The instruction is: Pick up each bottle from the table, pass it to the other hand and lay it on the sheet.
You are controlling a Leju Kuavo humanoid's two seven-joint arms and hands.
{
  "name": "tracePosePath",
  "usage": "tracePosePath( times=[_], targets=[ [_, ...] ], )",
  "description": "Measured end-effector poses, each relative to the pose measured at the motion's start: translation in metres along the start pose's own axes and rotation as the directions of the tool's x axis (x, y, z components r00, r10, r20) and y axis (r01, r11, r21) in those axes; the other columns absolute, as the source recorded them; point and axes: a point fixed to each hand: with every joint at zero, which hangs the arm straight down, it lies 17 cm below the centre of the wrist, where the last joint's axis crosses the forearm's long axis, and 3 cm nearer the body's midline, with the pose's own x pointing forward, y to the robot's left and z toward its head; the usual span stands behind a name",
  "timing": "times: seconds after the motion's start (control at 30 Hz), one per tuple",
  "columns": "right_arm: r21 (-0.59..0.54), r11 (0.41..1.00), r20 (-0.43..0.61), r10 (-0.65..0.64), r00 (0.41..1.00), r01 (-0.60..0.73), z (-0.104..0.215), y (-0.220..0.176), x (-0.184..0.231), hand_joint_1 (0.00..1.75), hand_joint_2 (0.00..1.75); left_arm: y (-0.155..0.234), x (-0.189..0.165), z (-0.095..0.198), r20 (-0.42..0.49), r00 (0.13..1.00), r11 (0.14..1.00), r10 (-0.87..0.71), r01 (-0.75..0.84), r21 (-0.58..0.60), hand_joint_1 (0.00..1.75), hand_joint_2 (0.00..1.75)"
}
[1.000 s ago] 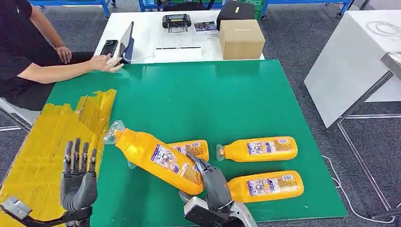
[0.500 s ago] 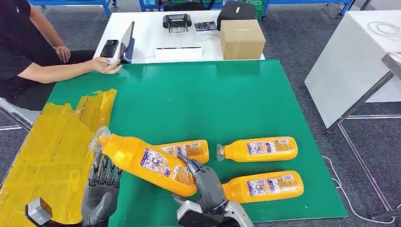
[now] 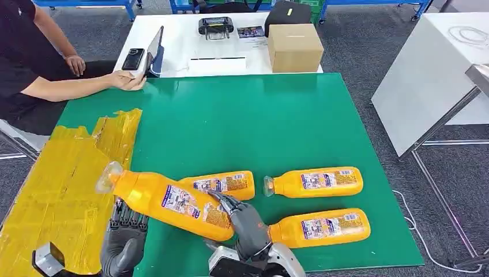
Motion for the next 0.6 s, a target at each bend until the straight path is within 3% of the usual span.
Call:
tracePosePath(
  times=[0.3, 0.6],
  targets=[
    [0.209, 0.975, 0.075, 0.064, 0.995, -0.078, -0.003, 0.066, 0.015, 1.75, 1.75, 0.006, -0.009, -0.001, -0.023, 0.996, 0.996, -0.086, 0.086, 0.038, 0.00, 1.75],
    [0.250, 0.964, 0.073, 0.076, 0.994, -0.092, -0.007, 0.080, 0.009, 1.75, 1.75, 0.010, -0.013, 0.000, -0.035, 0.983, 0.982, -0.181, 0.182, 0.048, 0.00, 1.75]
  ],
)
